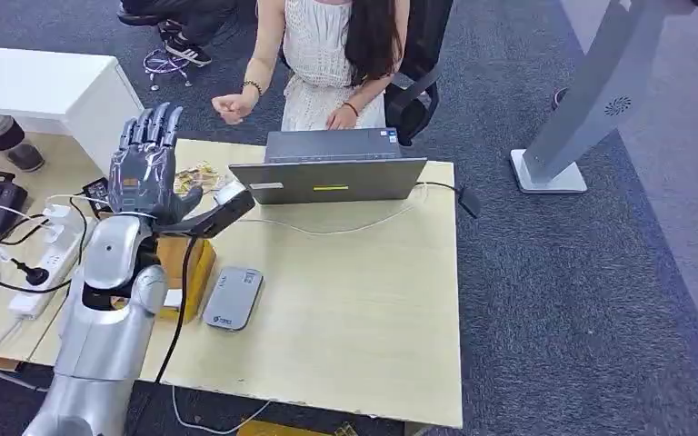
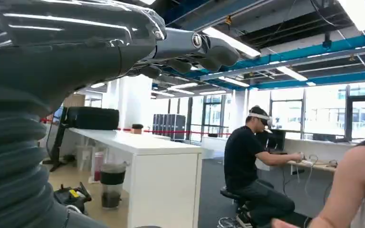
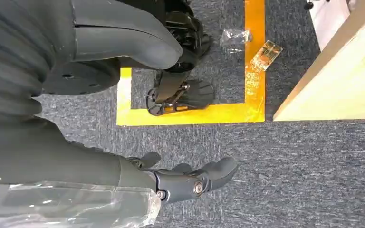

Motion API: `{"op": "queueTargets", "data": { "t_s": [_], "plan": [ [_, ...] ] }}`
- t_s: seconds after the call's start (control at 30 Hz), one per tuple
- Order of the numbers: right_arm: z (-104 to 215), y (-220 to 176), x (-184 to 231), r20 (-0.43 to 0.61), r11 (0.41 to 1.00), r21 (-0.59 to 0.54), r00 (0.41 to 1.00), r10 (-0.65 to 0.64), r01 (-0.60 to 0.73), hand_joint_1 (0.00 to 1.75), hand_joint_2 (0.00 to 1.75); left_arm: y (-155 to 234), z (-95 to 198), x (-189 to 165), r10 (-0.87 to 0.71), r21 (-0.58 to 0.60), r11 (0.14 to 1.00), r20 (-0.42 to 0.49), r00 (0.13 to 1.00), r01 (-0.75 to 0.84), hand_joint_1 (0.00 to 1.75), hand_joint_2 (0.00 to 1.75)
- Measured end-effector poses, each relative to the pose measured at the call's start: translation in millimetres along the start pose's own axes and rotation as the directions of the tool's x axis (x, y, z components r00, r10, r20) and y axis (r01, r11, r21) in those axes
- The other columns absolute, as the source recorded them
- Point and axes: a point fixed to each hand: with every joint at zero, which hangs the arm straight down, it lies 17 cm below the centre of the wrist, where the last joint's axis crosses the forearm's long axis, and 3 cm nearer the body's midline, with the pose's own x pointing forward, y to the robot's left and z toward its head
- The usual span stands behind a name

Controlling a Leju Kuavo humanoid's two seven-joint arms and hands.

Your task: Pass the card to the sensor for recognition and then transmit it.

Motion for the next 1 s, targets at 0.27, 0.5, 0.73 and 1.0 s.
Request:
{"op": "queueTargets", "data": {
  "t_s": [0.27, 0.5, 0.73, 1.0],
  "plan": [
    [5, -18, -8, 0.024, 0.993, -0.062, 0.995, -0.097, 0.098, 0.0, 1.75, 37, 98, 0, 0.05, 0.133, 0.989, 0.086, 0.995, -0.061, 0.0, 1.75],
    [8, -33, -13, 0.036, 0.985, -0.094, 0.989, -0.143, 0.146, 0.0, 1.75, 71, 165, -21, 0.084, 0.191, 0.976, 0.108, 0.991, -0.104, 0.0, 1.75],
    [9, -41, -14, 0.046, 0.977, -0.12, 0.984, -0.171, 0.176, 0.0, 1.75, 84, 190, -38, 0.219, 0.198, 0.951, 0.105, 0.97, -0.236, 0.0, 1.75],
    [13, -56, -30, 0.013, 0.966, -0.177, 0.981, -0.191, 0.191, 0.0, 1.75, 58, 228, -153, 0.737, 0.272, 0.656, -0.03, 0.675, -0.704, 0.0, 1.75]
  ]
}}
